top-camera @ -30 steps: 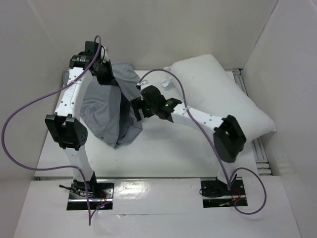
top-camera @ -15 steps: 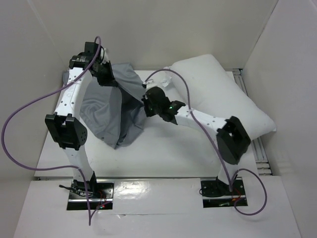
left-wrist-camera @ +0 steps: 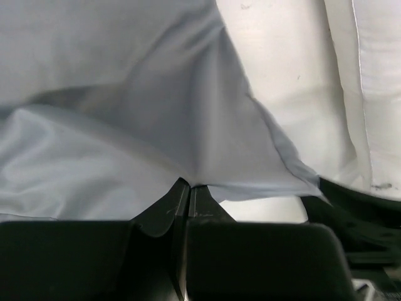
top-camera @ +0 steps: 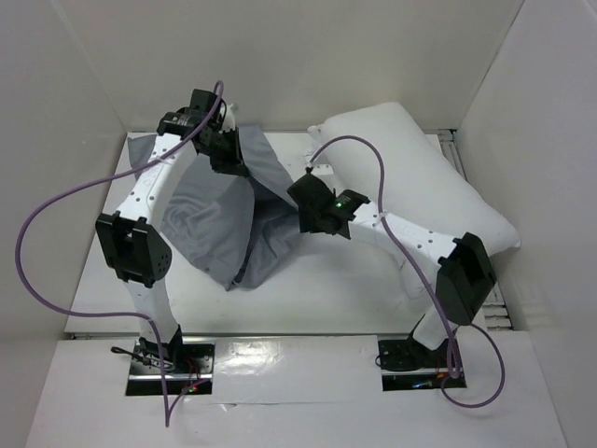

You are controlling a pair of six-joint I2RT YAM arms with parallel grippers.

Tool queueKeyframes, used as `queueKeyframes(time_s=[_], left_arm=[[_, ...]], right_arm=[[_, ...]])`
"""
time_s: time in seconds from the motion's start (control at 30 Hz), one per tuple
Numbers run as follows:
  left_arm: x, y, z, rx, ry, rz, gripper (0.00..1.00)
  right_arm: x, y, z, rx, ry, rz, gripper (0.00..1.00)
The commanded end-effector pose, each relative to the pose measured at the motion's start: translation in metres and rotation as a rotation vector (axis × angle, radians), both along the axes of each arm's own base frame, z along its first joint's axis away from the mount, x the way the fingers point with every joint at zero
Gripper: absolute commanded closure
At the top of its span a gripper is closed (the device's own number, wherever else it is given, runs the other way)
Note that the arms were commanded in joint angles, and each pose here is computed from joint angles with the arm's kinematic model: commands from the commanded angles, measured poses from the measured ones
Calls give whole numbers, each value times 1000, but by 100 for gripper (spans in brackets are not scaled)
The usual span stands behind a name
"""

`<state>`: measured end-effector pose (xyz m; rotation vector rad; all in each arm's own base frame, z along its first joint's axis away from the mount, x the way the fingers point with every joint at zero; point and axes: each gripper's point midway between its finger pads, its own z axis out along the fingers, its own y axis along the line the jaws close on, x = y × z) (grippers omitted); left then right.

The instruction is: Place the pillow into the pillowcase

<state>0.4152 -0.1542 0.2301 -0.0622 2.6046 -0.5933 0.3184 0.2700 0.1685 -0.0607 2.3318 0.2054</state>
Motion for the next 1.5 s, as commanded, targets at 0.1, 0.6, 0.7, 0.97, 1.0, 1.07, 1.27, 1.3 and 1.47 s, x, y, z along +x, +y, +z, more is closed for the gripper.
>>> queueKeyframes(time_s=[0.1, 0.6, 0.7, 0.97, 1.0, 1.07, 1.27, 1.3, 1.47], left_arm=[[12, -6, 24, 55, -142, -11, 100], [21, -8, 29, 30, -129, 62, 100], [21, -8, 29, 30, -129, 62, 100], [32, 20, 24, 55, -119, 139, 100], [39, 32, 26, 55, -125, 168, 100], [49, 39, 25, 43, -123, 193, 100], [70, 53, 13, 33, -107, 232, 100], [73, 55, 11, 44, -107, 240, 100], [82, 67, -9, 61, -69, 266, 100]], right_arm=[[-6, -54, 30, -215, -11, -90, 19], [189, -213, -7, -420, 33, -488, 1], [208, -210, -55, -380, 129, -437, 15], [184, -168, 30, -105, -38, -303, 100], [171, -170, 61, -64, -89, -302, 100], [146, -162, 62, -45, -89, -289, 100], [47, -136, 77, 102, -117, -251, 100], [35, -132, 75, 118, -113, -244, 100], [-30, -122, 55, 163, -80, -220, 100]])
